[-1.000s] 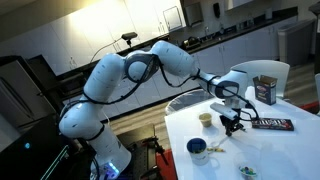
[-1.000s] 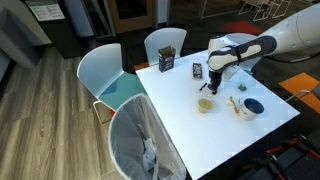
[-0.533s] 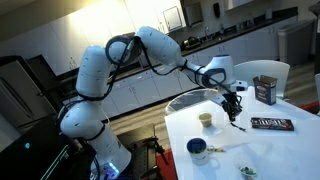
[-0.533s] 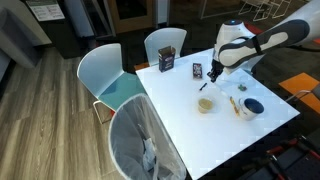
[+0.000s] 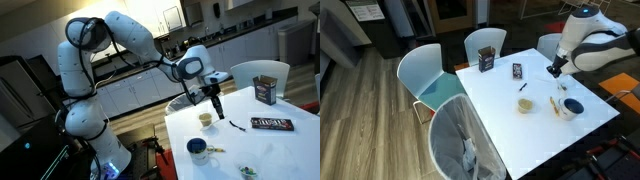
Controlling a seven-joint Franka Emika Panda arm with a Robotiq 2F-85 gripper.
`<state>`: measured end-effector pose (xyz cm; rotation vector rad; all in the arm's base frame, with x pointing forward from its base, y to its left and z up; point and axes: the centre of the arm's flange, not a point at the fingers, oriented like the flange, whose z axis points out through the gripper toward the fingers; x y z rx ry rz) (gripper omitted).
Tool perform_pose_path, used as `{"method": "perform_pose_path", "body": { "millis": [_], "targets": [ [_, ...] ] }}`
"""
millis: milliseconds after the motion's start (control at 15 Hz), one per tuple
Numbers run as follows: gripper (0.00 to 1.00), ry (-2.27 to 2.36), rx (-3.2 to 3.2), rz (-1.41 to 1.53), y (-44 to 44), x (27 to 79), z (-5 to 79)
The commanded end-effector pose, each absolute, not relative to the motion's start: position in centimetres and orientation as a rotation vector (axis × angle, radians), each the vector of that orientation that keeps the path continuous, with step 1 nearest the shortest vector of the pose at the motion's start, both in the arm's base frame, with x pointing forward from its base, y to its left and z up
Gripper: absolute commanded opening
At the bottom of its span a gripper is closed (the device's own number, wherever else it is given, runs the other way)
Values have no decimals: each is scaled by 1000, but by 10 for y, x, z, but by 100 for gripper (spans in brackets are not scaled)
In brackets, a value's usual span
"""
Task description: Move the mug forward, pour the sweets inside then use the spoon to stir the mug.
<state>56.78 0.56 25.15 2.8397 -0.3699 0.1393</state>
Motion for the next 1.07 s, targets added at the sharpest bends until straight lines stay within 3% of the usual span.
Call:
{"method": "perform_pose_path", "body": {
  "millis": [0,67,133,333,400,1000],
  "targets": [
    [2,-604,2709,223,11,486,290],
    [2,-664,2668,250,9,474,297],
    [9,-558,2737,209,-5,526,274],
    [9,-634,2720,240,-10,504,288],
    [2,-637,2723,241,-10,502,289],
    [2,-1055,2196,421,36,486,284]
  ]
}}
